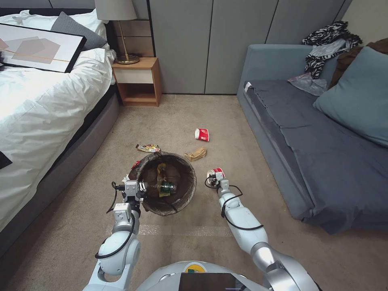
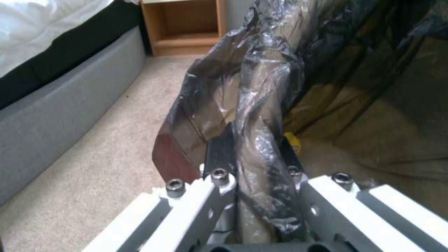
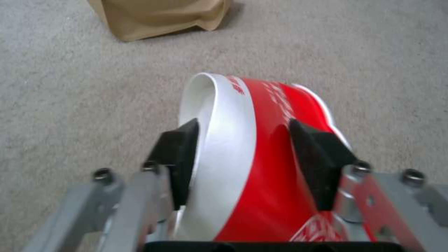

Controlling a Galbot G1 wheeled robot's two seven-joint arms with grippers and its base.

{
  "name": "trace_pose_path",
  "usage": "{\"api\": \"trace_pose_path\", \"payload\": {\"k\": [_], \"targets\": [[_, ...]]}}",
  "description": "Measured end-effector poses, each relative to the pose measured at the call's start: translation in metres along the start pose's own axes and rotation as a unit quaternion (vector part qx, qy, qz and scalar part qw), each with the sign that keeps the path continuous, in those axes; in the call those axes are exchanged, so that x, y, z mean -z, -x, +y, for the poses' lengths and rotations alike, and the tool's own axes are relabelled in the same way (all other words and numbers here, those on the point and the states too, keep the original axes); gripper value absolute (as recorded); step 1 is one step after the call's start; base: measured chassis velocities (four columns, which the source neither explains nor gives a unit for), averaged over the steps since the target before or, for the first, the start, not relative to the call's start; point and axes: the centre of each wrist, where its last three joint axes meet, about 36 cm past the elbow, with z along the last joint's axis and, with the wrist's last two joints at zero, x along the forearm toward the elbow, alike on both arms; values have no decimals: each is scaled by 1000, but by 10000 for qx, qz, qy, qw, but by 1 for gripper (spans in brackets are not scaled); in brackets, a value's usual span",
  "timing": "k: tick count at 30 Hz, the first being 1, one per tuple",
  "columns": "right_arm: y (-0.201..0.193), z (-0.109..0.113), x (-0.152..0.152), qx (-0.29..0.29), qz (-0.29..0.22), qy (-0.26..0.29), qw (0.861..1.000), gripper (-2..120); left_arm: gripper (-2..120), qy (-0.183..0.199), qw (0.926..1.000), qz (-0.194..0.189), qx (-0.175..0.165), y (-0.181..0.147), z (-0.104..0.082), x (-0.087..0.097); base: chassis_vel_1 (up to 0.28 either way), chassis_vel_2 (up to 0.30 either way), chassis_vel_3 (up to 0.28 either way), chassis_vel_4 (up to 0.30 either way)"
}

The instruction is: Pick up the trash bin, then pick up the garbage from the floor and place it into the trash bin.

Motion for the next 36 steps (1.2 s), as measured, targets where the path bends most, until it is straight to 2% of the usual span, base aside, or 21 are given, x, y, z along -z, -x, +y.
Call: {"api": "trace_pose_path", "payload": {"k": [2, 5, 10, 34, 36], "targets": [[0, 0, -1, -2, 6, 3, 10000, 43, 3, -1, 10000, -1, 0, 0, 0, 0, 0, 0, 0, 0], [-1, 2, -5, -10, 17, 5, 10000, 26, 3, -1, 10000, -2, 9, 0, 1, 0, 0, 0, 0, 0], [-1, 1, -6, -10, 17, -4, 10000, 17, 3, -3, 10000, -6, 10, 1, 1, 0, 0, 0, 0, 0], [-3, -4, -8, -54, -22, -30, 10000, 17, 3, -7, 10000, -10, 11, 1, 0, 0, 0, 0, 0, 0], [-13, -9, 2, -139, -290, -31, 9995, 17, 3, 2, 10000, 9, 7, 2, 0, -1, 0, 0, 0, 0]]}}
